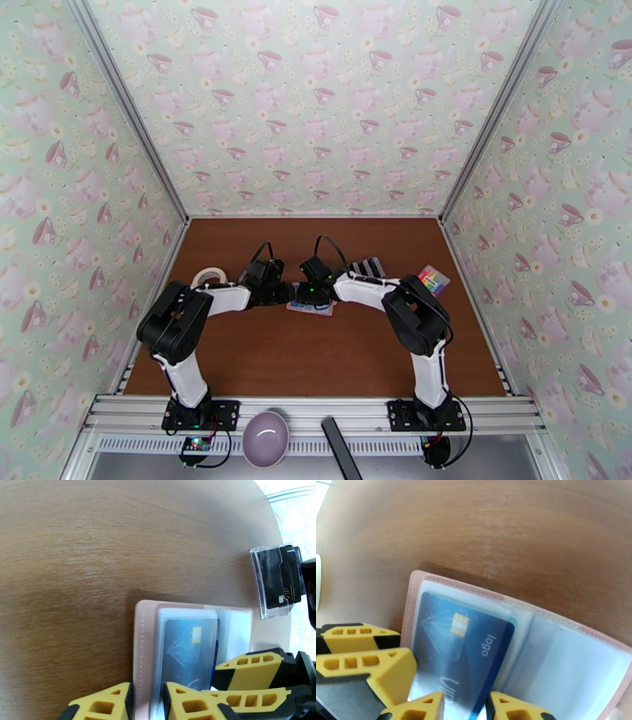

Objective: Put the credit cards into the card holder

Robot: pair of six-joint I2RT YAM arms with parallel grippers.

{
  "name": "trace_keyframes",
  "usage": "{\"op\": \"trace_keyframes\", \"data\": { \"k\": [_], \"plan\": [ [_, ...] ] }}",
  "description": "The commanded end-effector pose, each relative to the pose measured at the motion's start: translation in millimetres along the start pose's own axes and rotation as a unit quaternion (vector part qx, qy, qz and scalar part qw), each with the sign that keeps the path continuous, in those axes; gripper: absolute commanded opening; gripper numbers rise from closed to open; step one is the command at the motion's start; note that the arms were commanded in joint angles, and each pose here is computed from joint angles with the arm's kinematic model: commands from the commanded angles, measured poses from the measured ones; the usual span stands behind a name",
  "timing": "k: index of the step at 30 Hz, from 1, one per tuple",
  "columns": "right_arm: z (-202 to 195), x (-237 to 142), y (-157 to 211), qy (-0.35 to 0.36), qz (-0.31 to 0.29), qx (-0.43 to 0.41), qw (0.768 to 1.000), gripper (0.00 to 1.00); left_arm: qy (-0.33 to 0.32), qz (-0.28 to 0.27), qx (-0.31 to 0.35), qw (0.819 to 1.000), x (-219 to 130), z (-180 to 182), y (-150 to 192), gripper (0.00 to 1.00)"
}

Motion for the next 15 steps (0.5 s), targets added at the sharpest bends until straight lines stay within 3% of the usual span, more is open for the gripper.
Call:
{"op": "trace_keyframes", "data": {
  "k": [1,9,15],
  "plan": [
    [11,-30,-23,-0.025,-0.044,-0.007,0.999,0.43,0.02,0.057,-0.011,0.998,0,-11,34,0.3],
    [-18,-88,-26,-0.056,-0.083,-0.006,0.995,0.58,0.018,0.047,-0.016,0.999,-8,-9,31,0.31],
    [-59,-92,-10,-0.073,-0.075,0.012,0.994,0.65,0.007,0.043,-0.021,0.999,-13,1,27,0.34]
  ]
}}
Point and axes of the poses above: each hand's point on the last joint's axis, 136 mm out from that joint toward the fingers, its own x axis out along the fingers, its own z axis along the line the jaws close on, y = z × x, the point moved 1 cm from there along -x, back along the fingers, and after that the axes turned 7 degrees about x, right-handed, at the moved point
